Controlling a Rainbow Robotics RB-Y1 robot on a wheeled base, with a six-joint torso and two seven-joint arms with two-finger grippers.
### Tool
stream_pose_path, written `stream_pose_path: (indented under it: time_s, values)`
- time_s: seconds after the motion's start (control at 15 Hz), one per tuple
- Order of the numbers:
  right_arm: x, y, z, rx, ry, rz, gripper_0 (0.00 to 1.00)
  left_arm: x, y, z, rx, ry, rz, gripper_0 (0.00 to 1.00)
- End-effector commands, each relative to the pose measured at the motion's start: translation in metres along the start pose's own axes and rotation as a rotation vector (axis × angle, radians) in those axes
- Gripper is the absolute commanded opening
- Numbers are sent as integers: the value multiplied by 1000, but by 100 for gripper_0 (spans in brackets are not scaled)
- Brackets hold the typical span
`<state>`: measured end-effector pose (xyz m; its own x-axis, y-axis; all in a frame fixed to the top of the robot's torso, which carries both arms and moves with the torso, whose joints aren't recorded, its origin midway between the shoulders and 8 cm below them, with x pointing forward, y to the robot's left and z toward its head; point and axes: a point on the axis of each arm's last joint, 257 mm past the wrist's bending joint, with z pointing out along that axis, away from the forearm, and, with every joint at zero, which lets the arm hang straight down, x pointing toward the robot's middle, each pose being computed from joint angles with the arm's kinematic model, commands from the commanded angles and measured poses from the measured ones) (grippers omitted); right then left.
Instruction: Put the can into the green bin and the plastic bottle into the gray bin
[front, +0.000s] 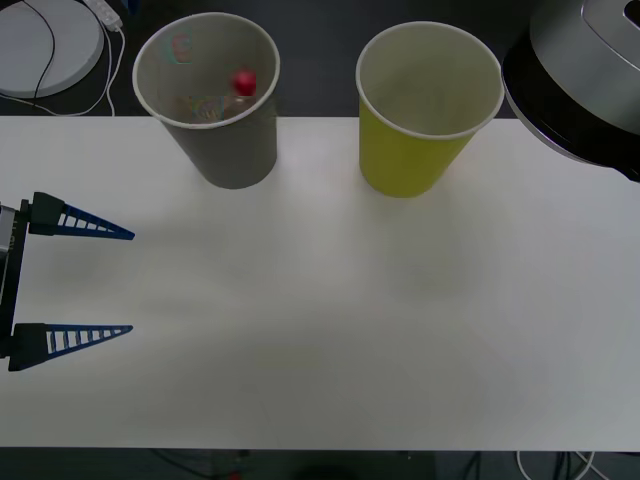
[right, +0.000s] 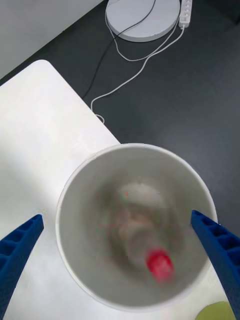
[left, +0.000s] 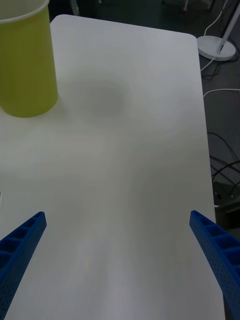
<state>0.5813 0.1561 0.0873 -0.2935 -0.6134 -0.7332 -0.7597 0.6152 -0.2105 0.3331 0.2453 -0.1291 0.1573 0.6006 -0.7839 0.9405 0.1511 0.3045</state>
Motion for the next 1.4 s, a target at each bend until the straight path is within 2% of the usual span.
stream_pose_path:
  time_s: [0.07, 0.27, 0.6, 0.73, 1.2, 1.4]
  values:
    - [0, 1, 0, -2, -2, -3, 100, 0, 0, 0, 0, 0, 0, 100]
    - [0, 3, 1, -13, -2, -11, 100, 0, 0, 0, 0, 0, 0, 100]
    - [11, -8, -5, -43, -15, -30, 100, 0, 0, 0, 0, 0, 0, 100]
    - [18, -13, -10, -65, -28, -56, 100, 0, 0, 0, 0, 0, 0, 100]
    - [60, -30, -30, -134, -66, -118, 100, 0, 0, 0, 0, 0, 0, 100]
    - [81, -31, -40, -161, -79, -155, 100, 0, 0, 0, 0, 0, 0, 100]
